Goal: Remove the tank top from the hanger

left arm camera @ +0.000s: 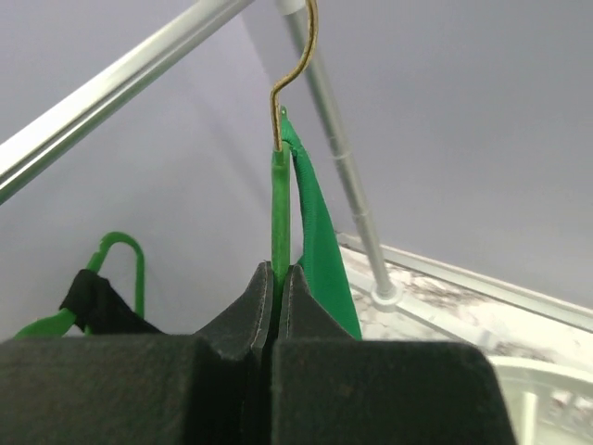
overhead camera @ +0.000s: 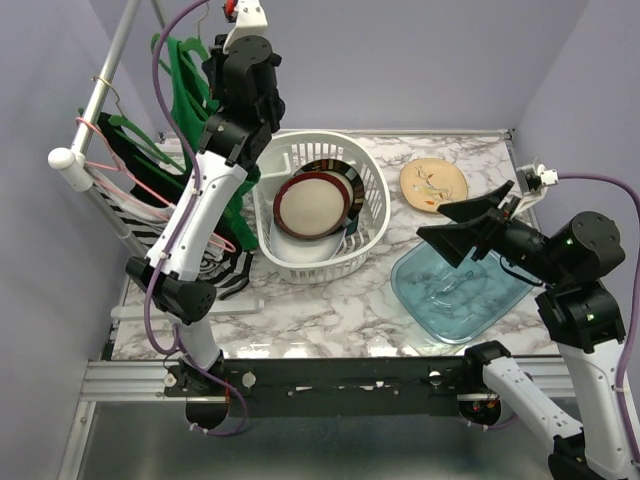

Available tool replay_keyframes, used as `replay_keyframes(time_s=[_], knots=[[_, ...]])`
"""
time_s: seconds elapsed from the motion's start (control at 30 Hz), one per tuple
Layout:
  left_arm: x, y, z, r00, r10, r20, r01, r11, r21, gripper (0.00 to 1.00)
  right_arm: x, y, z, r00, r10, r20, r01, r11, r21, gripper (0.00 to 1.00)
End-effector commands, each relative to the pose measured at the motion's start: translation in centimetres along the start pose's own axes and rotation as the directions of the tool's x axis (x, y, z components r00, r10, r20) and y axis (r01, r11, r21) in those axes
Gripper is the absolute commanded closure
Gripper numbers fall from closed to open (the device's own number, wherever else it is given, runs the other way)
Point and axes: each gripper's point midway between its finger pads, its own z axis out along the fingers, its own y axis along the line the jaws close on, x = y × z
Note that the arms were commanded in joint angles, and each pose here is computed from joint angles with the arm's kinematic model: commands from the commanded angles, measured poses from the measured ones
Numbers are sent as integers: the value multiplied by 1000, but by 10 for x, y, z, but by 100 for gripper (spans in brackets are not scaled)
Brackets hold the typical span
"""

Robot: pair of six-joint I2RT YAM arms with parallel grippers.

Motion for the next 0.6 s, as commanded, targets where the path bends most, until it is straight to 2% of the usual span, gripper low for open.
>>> replay_keyframes(time_s=[0.0,0.13,0.37,0.47,0.5,0.57], knots=[[-41,9,-37,976,-215,42,198,947,253,100,7,-3,-1,1000,-1,-11,1,1000,10,0],[-54,-1,-68,959,-283,27,235,845,480,100,-1,0,1,1000,-5,1,5,1000,1,0],[-93,43,-112,907,-416,65,282,715,640,100,-28,2,17,999,5,51,-4,1000,-26,2],[-113,58,-138,866,-497,61,301,613,731,100,-41,5,25,998,-1,59,3,999,-50,4],[-120,59,-150,855,-515,60,286,565,774,100,-53,14,23,996,-40,78,45,996,-74,4],[-131,74,-168,829,-555,60,275,500,821,100,-55,17,34,998,-62,20,64,990,-126,4]])
